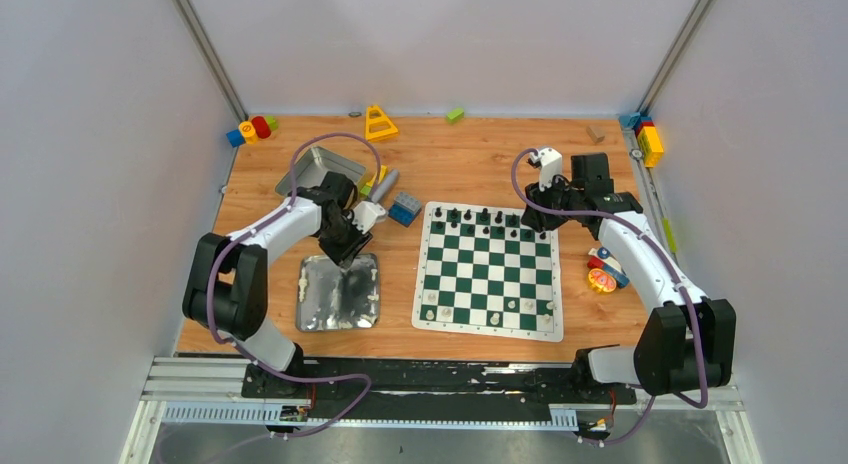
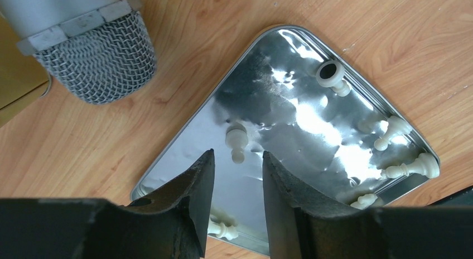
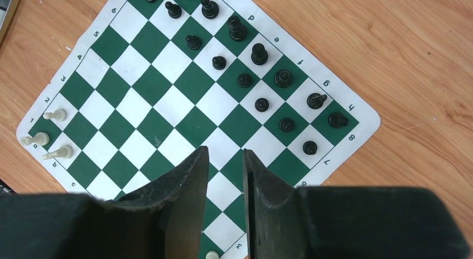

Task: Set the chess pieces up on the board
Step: Pick up the chess piece from the storage box.

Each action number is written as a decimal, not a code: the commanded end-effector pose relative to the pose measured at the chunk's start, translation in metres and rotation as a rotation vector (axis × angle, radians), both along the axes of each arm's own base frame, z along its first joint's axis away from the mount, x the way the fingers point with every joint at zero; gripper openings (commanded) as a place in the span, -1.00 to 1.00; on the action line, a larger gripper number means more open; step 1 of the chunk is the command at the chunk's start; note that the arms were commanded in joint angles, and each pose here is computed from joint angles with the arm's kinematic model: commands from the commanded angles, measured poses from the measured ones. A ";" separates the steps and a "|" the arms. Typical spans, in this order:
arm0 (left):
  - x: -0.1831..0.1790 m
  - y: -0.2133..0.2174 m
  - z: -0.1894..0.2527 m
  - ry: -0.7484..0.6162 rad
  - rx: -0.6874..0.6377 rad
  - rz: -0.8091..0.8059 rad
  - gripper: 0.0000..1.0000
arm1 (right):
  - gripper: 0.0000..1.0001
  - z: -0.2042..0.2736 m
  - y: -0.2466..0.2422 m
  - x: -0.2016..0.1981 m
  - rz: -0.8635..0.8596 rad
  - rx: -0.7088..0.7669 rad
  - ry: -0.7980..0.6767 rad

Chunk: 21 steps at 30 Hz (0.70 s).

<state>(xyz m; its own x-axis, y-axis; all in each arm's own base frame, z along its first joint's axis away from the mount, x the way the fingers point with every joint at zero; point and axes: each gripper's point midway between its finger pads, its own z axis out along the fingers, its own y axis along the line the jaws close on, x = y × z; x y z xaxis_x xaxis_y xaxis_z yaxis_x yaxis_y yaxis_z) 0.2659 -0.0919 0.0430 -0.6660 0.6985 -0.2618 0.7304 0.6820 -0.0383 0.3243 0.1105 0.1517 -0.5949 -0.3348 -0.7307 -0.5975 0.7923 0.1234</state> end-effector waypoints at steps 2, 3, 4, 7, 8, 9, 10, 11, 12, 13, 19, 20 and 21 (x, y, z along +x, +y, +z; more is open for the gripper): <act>-0.003 -0.003 -0.010 0.033 -0.022 0.002 -0.16 | -0.40 0.005 0.003 0.001 0.021 0.004 -0.027; -0.003 -0.003 -0.011 0.035 -0.020 0.003 -0.18 | -0.40 0.005 0.003 0.001 0.021 0.004 -0.026; -0.003 -0.003 -0.012 0.038 -0.019 0.002 -0.20 | -0.40 0.005 0.003 0.001 0.022 0.005 -0.026; -0.004 -0.003 -0.013 0.043 -0.018 0.001 -0.28 | -0.40 0.005 0.003 0.001 0.021 0.003 -0.025; -0.004 -0.003 -0.013 0.044 -0.019 0.000 -0.33 | -0.40 0.005 0.003 0.002 0.021 0.003 -0.025; -0.005 -0.003 -0.013 0.045 -0.020 0.000 -0.39 | -0.40 0.004 0.003 0.002 0.021 0.003 -0.023; -0.004 -0.004 -0.012 0.043 -0.023 0.000 -0.43 | -0.40 0.005 0.003 0.001 0.022 0.004 -0.023; -0.005 -0.004 -0.011 0.045 -0.027 -0.001 -0.50 | -0.40 0.004 0.003 0.002 0.021 0.003 -0.023; -0.005 -0.005 -0.009 0.042 -0.032 -0.002 -0.54 | -0.40 0.005 0.003 0.002 0.021 0.004 -0.023; -0.005 -0.007 -0.007 0.043 -0.043 -0.004 -0.60 | -0.40 0.004 0.003 0.002 0.021 0.003 -0.021; -0.003 -0.017 0.018 0.017 -0.093 -0.017 -0.77 | -0.40 0.004 0.003 0.002 0.020 0.004 -0.018; -0.002 -0.020 0.023 0.007 -0.102 -0.022 -0.78 | -0.40 0.003 0.003 0.002 0.019 0.003 -0.016; -0.002 -0.024 0.030 0.002 -0.105 -0.035 -0.78 | -0.40 0.004 0.003 0.002 0.019 0.003 -0.018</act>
